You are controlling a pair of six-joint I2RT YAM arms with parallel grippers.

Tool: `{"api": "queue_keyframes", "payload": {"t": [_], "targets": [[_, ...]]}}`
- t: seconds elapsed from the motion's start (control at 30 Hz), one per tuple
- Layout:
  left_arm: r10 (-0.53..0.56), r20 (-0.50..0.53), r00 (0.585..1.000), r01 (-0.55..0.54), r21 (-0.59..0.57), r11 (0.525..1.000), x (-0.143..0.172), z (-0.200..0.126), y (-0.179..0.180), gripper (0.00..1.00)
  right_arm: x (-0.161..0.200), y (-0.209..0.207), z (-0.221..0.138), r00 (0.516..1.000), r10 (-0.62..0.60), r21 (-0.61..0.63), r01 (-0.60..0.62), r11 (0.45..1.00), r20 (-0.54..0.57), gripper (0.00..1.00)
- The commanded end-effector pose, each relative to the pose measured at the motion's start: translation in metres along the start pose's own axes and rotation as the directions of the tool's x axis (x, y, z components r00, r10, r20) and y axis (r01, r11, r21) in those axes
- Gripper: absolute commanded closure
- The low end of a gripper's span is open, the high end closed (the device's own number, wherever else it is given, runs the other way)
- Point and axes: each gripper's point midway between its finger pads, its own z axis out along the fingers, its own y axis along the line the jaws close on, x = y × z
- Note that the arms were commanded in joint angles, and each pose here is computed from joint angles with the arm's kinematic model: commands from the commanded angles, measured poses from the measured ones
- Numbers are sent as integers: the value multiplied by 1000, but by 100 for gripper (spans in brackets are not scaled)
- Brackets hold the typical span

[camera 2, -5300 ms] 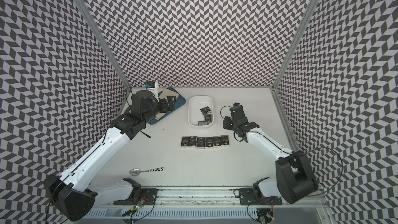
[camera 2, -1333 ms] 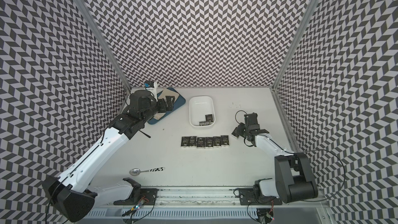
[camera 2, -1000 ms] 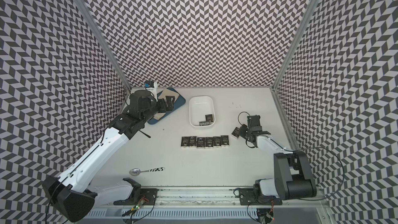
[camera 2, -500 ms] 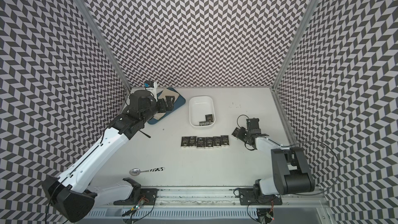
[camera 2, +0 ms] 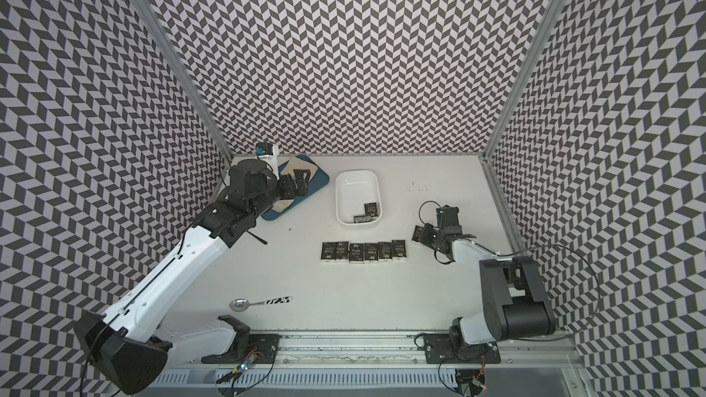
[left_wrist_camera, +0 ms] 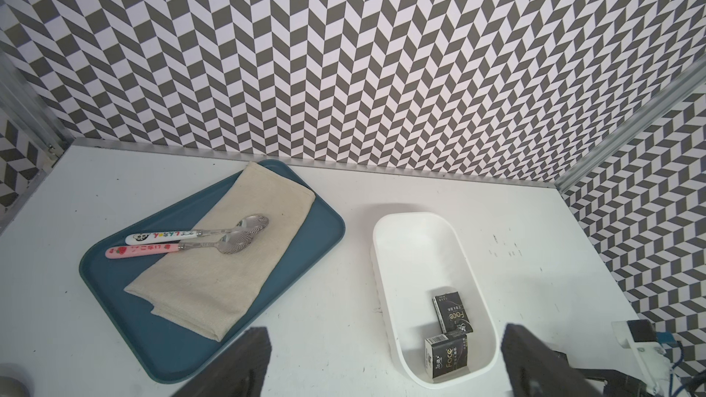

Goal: Take the pocket tissues out of the storage box
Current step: Move the pocket tissues to the center of the board.

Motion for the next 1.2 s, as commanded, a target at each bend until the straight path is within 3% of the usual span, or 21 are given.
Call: {"api": "queue_keyframes", "payload": {"t": [0.0,0.53,0.93,1.17], "targets": [[-15,27,1000,14,33,999,-8,-2,-5,1,20,-12,-1,994,-61,74,68,995,-91,86],[4,43,999,-5,22,1000,-7,-10,-1,1,78,-15,-3,965,-144,124,174,977,-218,85],[13,40,999,-14,20,1000,-8,-11,0,1,63,-15,-19,982,-119,163,143,976,-149,84],[13,41,999,-14,21,1000,-11,-12,-1,1,25,17,-37,991,-121,107,126,986,-55,73]]}}
